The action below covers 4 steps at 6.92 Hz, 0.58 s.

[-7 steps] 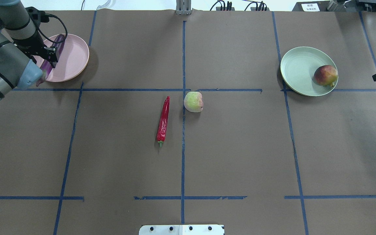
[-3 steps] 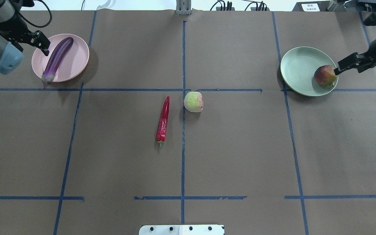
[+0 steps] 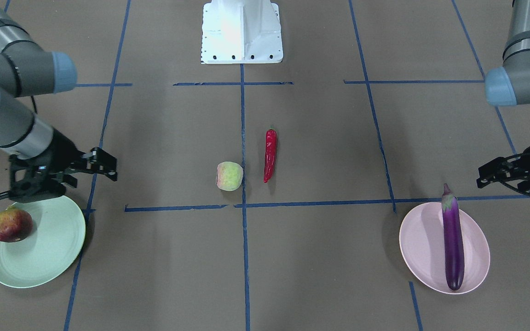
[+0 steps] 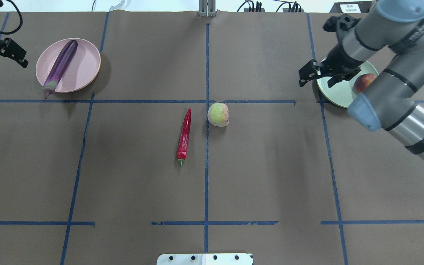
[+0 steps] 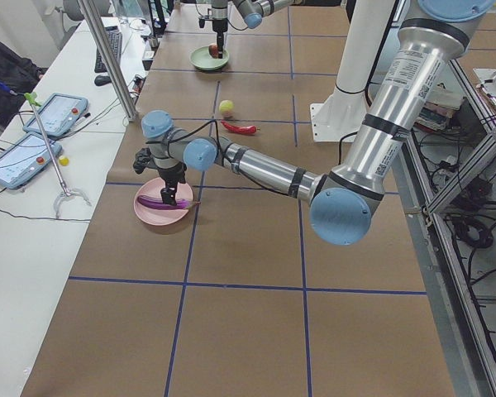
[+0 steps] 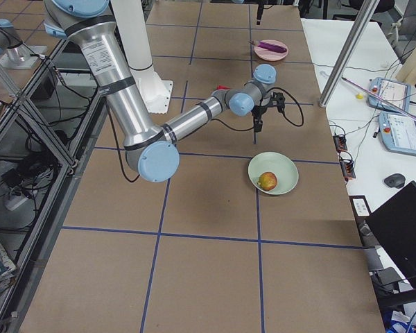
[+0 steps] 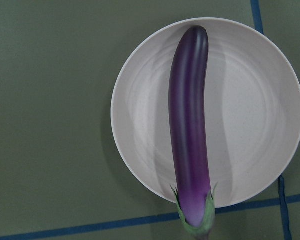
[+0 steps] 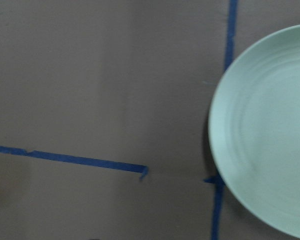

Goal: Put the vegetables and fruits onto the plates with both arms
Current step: 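Release the eggplant with the left gripper while the right gripper grasps the peach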

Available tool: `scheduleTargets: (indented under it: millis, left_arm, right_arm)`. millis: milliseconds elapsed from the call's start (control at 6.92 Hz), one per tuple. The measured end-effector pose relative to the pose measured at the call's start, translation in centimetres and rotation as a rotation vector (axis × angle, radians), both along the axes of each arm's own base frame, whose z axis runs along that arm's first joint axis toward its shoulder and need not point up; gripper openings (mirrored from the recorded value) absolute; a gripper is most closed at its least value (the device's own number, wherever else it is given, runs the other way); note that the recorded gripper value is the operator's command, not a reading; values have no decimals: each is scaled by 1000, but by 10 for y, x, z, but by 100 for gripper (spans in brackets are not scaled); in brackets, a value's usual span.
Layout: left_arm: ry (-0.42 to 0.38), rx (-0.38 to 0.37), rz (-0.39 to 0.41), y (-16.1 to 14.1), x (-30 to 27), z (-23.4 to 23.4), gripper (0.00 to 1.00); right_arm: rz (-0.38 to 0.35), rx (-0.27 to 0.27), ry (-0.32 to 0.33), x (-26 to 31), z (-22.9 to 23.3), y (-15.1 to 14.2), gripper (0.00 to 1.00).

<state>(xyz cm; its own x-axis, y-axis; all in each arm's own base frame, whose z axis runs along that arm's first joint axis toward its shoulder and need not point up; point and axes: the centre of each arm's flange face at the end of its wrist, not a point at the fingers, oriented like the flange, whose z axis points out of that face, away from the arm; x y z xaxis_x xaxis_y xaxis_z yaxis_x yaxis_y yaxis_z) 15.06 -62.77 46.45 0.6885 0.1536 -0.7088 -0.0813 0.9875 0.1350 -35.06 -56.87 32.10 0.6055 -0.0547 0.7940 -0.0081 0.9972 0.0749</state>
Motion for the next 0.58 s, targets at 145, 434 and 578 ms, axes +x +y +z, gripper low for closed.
scheduleTargets:
  millis: [145, 434, 578]
  left_arm:
    - [1, -6, -2, 8, -3, -6, 100]
    - [-2, -11, -7, 12, -5, -8, 100]
    - [-3, -16, -12, 13, -4, -8, 100]
  right_arm:
    - [27, -18, 23, -51, -45, 14, 100]
    - [104, -42, 61, -137, -116, 41, 100]
    - [138, -41, 87, -172, -136, 46, 100]
